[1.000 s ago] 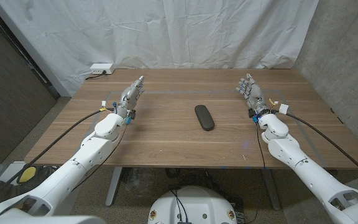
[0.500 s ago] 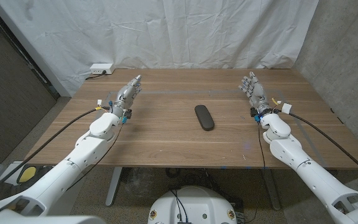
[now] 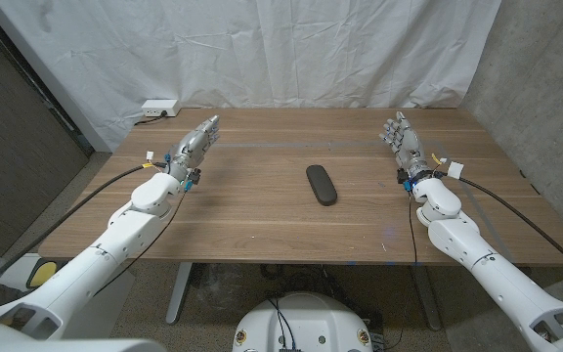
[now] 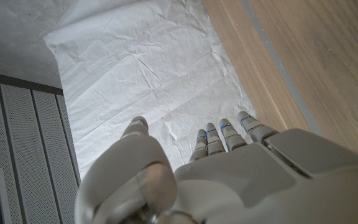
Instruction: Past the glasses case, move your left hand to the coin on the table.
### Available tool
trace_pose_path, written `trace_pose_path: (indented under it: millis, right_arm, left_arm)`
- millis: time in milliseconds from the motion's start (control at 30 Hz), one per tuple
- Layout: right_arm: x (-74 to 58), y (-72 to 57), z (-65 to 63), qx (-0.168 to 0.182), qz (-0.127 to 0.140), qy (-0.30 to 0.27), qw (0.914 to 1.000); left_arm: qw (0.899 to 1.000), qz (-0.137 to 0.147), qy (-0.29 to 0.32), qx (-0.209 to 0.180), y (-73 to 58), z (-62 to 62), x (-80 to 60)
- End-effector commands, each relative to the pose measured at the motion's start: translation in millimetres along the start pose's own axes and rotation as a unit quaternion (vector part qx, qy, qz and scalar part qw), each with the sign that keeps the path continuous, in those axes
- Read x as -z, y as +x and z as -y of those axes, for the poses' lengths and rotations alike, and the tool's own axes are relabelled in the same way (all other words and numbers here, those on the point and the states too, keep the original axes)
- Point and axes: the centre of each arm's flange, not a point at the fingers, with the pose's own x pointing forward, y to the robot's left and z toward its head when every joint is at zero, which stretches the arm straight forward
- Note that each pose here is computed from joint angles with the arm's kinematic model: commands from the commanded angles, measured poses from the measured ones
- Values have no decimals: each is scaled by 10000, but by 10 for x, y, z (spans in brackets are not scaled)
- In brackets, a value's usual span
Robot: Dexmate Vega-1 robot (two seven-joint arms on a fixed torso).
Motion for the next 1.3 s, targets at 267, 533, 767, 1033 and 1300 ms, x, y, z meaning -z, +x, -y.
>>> trace_pose_path:
  millis: [267,533,767,1033,1300]
  right_arm:
    - [-83,-46,49,50,24,-15,10000]
    - [-87,-38,79,93,-18,-72,9999]
    - [-96,-39,112,140,0,-70,9999]
    - [-153,-71,158,189,70,-92,9998]
    - [-165,-100,174,218,80,-86,9997]
  left_arm:
    - [9995,184,209,-174,-141,-231,-31]
    - [9984,180,372,-389,-181,-287,-7]
    - [9965,349,453,-612,-183,-327,19]
    - [9940,325,733,-745,-188,-372,-13]
    - [9935,305,708,-839,-237,-453,14]
